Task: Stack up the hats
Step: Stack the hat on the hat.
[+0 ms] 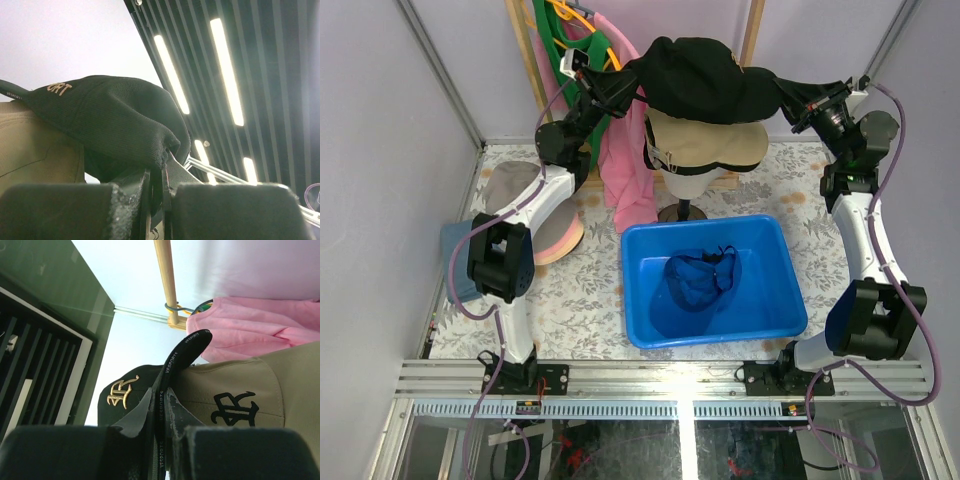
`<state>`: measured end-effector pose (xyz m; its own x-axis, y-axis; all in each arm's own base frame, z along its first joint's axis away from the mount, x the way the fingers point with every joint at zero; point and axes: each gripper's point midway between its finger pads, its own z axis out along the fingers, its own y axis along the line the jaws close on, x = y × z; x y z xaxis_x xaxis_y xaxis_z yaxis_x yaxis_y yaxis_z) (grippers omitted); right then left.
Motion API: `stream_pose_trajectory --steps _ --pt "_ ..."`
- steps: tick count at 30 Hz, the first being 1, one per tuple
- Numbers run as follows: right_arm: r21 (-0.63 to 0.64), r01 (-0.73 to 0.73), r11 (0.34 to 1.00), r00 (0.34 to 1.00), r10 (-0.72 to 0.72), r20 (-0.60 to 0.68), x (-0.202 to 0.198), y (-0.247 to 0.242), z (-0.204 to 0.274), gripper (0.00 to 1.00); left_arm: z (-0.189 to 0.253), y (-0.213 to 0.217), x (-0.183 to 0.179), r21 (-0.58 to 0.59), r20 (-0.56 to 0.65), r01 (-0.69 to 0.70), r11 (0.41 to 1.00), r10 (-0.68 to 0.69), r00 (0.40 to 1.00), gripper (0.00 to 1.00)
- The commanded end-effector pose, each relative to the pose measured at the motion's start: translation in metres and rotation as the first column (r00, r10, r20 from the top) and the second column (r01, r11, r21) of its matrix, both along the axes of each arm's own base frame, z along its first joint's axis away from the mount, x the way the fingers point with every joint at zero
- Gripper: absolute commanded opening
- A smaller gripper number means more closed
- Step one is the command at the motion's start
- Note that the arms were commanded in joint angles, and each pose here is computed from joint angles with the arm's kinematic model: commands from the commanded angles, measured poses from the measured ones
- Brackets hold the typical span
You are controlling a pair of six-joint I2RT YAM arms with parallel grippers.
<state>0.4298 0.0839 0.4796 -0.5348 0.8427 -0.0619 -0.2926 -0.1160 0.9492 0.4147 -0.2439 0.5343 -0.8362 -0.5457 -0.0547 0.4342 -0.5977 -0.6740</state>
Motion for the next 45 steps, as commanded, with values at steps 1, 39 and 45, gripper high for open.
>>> stream_pose_trajectory --steps 1,39,45 --pt "-0.031 0.194 0.98 0.98 -0.193 0.049 0.005 -0.034 0.024 0.0 0.047 0.041 -0.037 -0.233 -0.136 0.331 0.915 -0.367 0.92 0.0" --pt "-0.201 0.272 0.941 0.96 -0.281 -0.016 0.009 -0.037 -0.008 0.0 0.0 0.013 -0.022 -0.243 -0.24 0.346 0.906 -0.402 0.883 0.23" --pt "-0.206 0.265 0.942 0.962 -0.274 -0.017 0.005 -0.033 -0.007 0.0 -0.005 0.002 -0.027 -0.211 -0.246 0.355 0.911 -0.401 0.883 0.18"
